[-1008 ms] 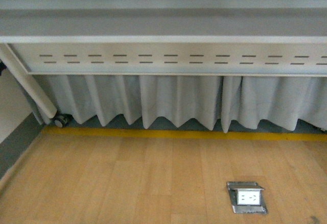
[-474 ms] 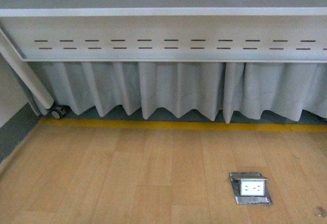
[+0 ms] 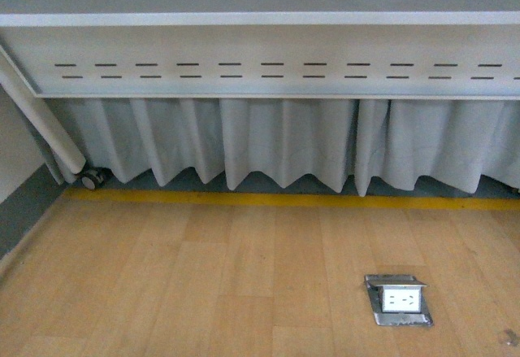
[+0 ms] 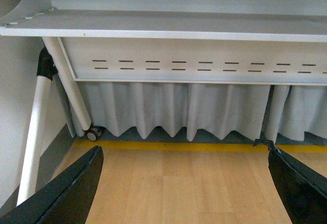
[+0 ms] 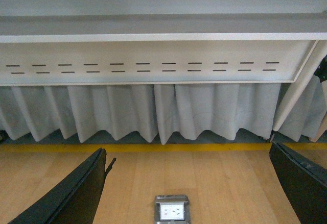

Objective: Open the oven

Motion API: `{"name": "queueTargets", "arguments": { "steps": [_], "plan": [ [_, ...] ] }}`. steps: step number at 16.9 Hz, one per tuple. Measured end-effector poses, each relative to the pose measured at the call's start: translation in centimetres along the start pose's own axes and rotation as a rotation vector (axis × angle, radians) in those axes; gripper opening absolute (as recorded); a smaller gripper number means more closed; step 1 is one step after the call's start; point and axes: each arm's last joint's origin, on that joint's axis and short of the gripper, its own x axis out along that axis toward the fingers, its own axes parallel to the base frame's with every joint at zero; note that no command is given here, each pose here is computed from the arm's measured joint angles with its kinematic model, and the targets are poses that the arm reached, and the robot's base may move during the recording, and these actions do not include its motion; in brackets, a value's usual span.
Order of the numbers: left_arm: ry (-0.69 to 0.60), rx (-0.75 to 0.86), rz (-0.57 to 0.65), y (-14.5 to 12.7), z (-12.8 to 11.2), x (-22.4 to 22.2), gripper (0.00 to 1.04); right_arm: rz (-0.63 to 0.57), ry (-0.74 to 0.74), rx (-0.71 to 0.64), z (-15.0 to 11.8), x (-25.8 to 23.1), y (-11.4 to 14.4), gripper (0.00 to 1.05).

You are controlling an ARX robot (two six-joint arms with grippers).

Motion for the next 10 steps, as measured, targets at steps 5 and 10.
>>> {"name": "queueTargets", "arguments": {
  "steps": [5, 10],
  "plan": [
    [0.0, 0.0, 0.0, 0.0, 0.0, 0.0, 0.98, 0.0, 0.0, 0.0, 0.0, 0.0, 0.0, 0.98],
    [0.0, 0.0, 0.0, 0.0, 0.0, 0.0, 0.98, 0.0, 0.0, 0.0, 0.0, 0.0, 0.0, 0.98]
  ]
}}
